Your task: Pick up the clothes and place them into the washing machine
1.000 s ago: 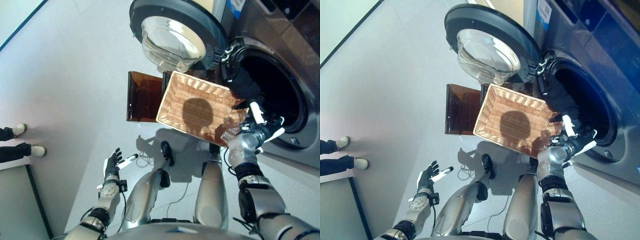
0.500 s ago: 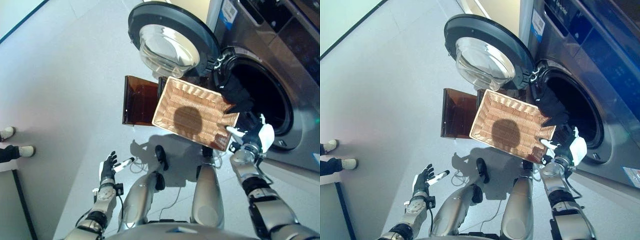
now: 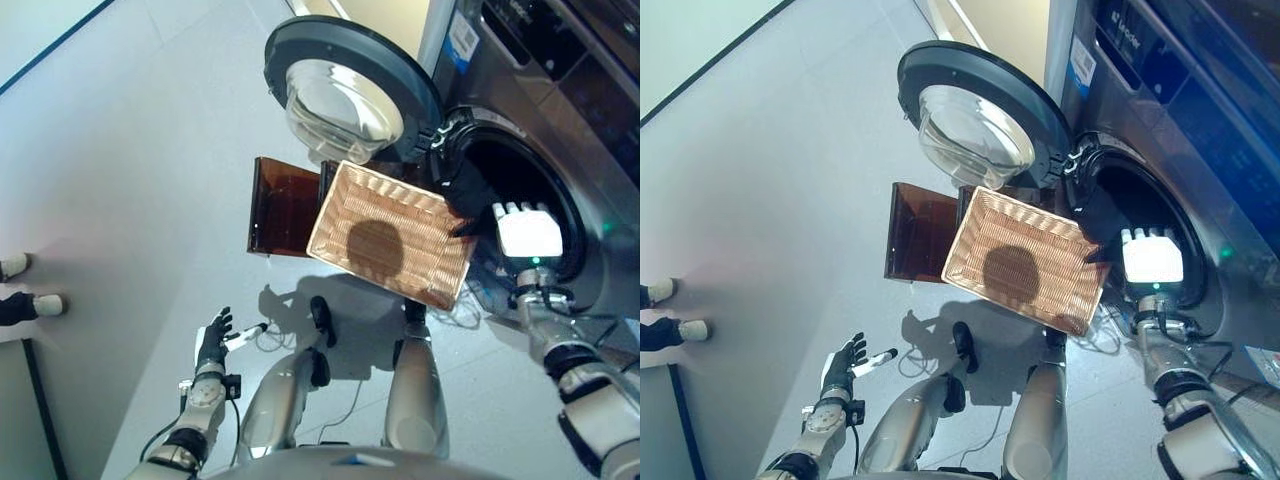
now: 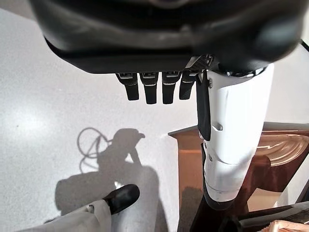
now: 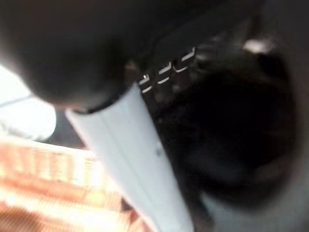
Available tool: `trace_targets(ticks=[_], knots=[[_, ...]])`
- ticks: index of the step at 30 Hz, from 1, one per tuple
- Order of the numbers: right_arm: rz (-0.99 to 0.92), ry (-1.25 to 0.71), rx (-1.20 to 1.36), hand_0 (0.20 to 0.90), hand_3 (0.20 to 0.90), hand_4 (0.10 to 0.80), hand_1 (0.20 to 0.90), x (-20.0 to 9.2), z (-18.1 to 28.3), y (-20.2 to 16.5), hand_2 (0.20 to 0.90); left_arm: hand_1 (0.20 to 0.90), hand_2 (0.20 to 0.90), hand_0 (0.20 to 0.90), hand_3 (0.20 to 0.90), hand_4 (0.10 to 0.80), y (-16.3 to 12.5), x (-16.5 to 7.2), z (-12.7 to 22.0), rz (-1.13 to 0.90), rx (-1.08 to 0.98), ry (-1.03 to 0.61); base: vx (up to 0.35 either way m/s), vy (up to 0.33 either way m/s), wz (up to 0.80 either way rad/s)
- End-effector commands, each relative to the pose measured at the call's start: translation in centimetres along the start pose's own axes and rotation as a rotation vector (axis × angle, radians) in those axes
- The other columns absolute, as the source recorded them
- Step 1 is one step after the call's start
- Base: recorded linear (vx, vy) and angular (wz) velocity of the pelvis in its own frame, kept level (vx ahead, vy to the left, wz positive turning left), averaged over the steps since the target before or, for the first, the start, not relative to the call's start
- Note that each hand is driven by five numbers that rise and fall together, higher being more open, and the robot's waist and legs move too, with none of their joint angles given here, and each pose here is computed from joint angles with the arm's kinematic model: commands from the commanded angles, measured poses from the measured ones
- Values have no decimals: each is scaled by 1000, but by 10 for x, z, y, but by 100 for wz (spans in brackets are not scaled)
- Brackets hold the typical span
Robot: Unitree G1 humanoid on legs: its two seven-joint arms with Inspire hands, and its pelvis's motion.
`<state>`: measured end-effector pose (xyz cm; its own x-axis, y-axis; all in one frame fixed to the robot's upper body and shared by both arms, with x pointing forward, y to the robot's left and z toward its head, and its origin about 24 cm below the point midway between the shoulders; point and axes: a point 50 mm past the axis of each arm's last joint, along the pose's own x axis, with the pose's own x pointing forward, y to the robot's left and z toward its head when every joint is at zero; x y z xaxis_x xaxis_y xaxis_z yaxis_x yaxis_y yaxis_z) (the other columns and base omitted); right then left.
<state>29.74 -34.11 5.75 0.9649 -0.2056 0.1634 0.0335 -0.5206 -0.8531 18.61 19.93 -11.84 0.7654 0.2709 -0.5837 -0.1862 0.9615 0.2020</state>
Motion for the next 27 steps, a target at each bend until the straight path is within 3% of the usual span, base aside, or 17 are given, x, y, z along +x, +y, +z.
trace_targets(ticks=[1, 18, 27], knots=[[-165, 71, -121, 900, 900, 800, 900, 32, -35, -44, 900, 900, 900, 900, 900, 800, 22, 2, -1, 82, -14, -18, -7, -23, 3], [-309, 25, -143, 900, 900, 800, 900, 73, -24, -105, 900, 900, 900, 900, 900, 800, 13, 4, 14, 56, -53, -81, -1, -4, 2], [-253, 2, -130, 900, 900, 800, 900, 74, -11, -98, 900, 900, 900, 900, 900, 800, 13, 4, 18, 63, -77, -98, -16, -6, 6]])
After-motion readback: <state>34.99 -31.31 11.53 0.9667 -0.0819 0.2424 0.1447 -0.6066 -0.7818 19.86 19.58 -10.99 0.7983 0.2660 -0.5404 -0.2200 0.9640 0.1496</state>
